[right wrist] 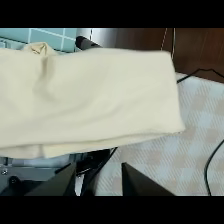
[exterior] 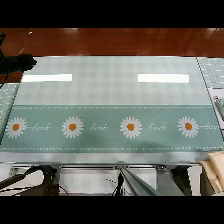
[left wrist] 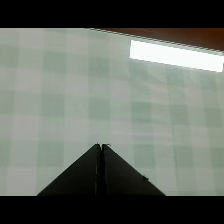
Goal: Fold the shirts.
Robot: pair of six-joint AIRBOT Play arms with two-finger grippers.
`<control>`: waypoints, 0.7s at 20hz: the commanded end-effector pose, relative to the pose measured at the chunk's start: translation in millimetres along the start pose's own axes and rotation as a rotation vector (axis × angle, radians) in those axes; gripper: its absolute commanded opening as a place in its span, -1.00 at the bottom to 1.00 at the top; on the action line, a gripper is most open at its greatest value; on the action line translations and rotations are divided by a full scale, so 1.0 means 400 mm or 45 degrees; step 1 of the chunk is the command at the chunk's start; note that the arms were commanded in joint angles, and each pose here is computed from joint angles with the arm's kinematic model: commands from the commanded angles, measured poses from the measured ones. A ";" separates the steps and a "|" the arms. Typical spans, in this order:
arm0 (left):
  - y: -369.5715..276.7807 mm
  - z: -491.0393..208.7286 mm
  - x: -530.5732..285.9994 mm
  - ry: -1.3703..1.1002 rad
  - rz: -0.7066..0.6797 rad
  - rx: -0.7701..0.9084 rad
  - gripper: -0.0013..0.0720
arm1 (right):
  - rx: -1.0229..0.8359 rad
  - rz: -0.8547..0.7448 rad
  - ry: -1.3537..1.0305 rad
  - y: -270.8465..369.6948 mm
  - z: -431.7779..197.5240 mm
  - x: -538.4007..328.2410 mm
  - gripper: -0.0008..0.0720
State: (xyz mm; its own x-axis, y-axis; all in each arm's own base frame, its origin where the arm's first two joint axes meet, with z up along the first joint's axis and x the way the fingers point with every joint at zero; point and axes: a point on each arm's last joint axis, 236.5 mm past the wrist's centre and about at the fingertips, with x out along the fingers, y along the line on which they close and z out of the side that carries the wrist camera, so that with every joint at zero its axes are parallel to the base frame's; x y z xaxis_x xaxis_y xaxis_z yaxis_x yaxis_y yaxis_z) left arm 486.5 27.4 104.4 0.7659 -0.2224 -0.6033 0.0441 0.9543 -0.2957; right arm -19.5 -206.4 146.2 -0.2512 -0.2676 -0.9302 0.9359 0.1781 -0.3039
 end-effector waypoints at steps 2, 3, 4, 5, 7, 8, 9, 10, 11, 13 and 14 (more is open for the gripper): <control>-0.015 -0.005 -0.001 0.012 -0.028 -0.015 -0.89 | -0.248 0.572 -0.312 0.267 0.112 -0.077 0.06; -0.029 -0.009 -0.003 0.025 -0.053 -0.024 -0.89 | -0.276 0.808 -0.434 0.370 0.143 -0.150 0.06; -0.052 -0.016 -0.009 0.050 -0.086 -0.020 -0.89 | -0.294 1.044 -0.546 0.466 0.165 -0.242 0.06; -0.081 -0.025 -0.012 0.079 -0.118 0.002 -0.89 | -0.322 1.252 -0.622 0.544 0.169 -0.331 0.06; -0.168 -0.045 -0.020 0.131 -0.208 0.150 -0.89 | -0.504 1.570 -0.638 0.687 0.098 -0.467 0.06; -0.224 -0.056 -0.024 0.142 -0.256 0.231 -0.89 | -0.637 1.617 -0.597 0.744 0.039 -0.485 0.06; -0.271 -0.069 -0.026 0.153 -0.277 0.316 -0.89 | -0.799 1.595 -0.552 0.797 -0.027 -0.477 0.06; -0.315 -0.092 -0.028 0.180 -0.285 0.415 -0.89 | -0.958 1.517 -0.533 0.836 -0.081 -0.449 0.06; -0.349 -0.119 -0.027 0.216 -0.282 0.490 -0.74 | -1.115 1.387 -0.525 0.867 -0.126 -0.404 0.06; -0.406 -0.188 -0.022 0.322 -0.262 0.552 0.63 | -1.328 1.111 -0.540 0.910 -0.173 -0.321 0.07; -0.420 -0.214 -0.021 0.366 -0.231 0.544 0.89 | -1.429 1.002 -0.571 0.931 -0.190 -0.295 0.31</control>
State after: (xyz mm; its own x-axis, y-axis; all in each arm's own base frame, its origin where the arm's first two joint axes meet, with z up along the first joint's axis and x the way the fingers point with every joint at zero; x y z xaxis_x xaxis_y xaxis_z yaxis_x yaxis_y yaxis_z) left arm 439.8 -120.8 110.4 0.5812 -0.4298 -0.6910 0.4299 0.8831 -0.1877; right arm 326.6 -60.8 160.9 0.6323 0.1149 -0.7662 0.1691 0.9446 0.2812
